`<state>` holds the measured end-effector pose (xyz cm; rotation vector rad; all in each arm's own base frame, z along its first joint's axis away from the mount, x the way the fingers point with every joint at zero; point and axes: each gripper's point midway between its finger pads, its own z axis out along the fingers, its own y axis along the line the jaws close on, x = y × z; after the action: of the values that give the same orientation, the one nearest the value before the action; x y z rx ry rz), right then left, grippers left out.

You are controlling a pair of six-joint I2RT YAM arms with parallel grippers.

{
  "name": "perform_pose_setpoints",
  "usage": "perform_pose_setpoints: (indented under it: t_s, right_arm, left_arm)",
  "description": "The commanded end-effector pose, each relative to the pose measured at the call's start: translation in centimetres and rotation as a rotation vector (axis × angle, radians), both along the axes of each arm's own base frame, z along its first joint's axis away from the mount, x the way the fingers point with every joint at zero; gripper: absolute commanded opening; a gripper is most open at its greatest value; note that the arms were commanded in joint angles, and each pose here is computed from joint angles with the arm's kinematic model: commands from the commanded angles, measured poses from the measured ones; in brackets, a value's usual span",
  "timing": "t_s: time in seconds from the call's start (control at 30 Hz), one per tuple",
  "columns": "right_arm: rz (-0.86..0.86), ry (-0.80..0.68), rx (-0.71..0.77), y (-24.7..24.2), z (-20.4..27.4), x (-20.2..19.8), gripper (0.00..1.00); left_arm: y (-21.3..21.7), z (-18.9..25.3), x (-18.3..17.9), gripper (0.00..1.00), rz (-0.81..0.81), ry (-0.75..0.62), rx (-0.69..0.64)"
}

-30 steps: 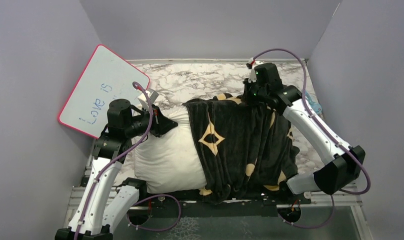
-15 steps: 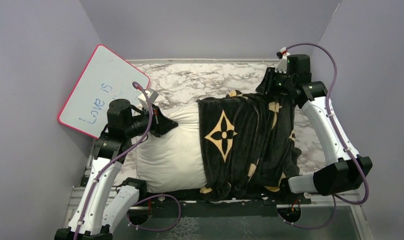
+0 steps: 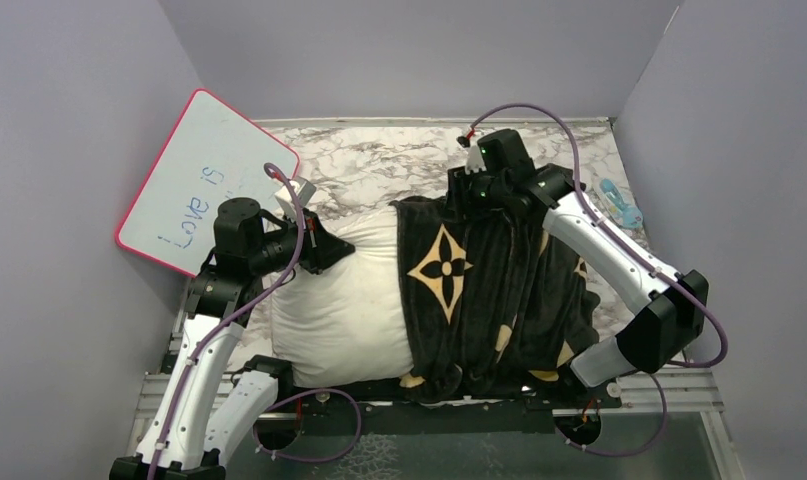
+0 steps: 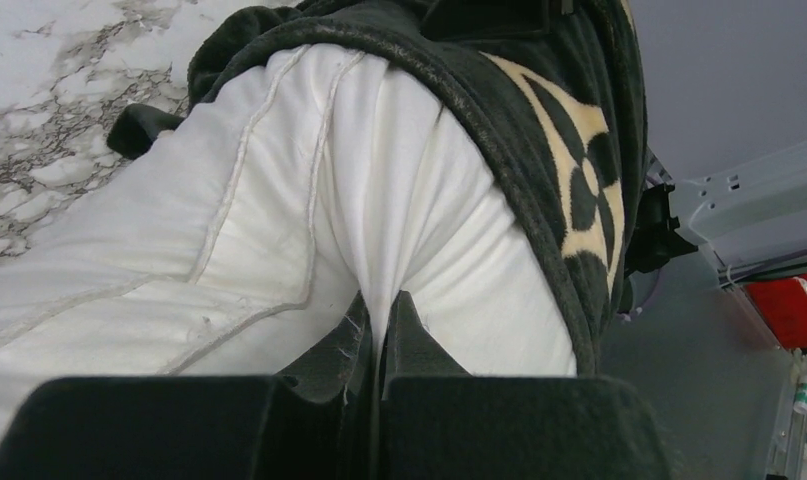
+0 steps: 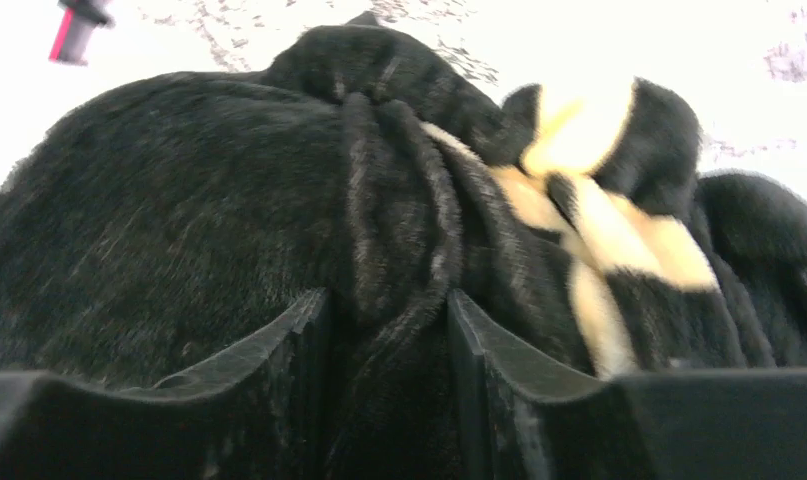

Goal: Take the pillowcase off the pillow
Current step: Remove the pillow from the pillowcase.

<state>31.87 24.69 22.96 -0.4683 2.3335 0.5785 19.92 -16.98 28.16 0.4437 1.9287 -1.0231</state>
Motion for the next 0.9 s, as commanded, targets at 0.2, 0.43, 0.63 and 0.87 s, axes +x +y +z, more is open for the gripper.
perform_pose_setpoints:
  t_s: [0.2,0.43,0.63,0.87]
  right_arm:
    - [-0.442,-0.187,-0.261,-13.0,1.0,4.5,0.01]
    - [-0.463,-0.166,-0.170,-16.2,2.6,5.3,0.03]
    - [-0.206,-0.101,0.103,-10.0,5.4,2.6,0.47]
    - [-0.437,-0.247,0.007,-15.2,8.4,0.7,0.69]
  left_arm:
    - [0.3,1.7,-0.6,0.00,0.009,-0.023,-0.006]
    - [0.5,1.4,-0.7,0.00,0.017,-0.022,0.003]
    - [0.6,1.2,0.1,0.00,0.040,-0.009,0.017]
    - [1.5,2.2,3.8,0.00,0.138,-0.022,0.076]
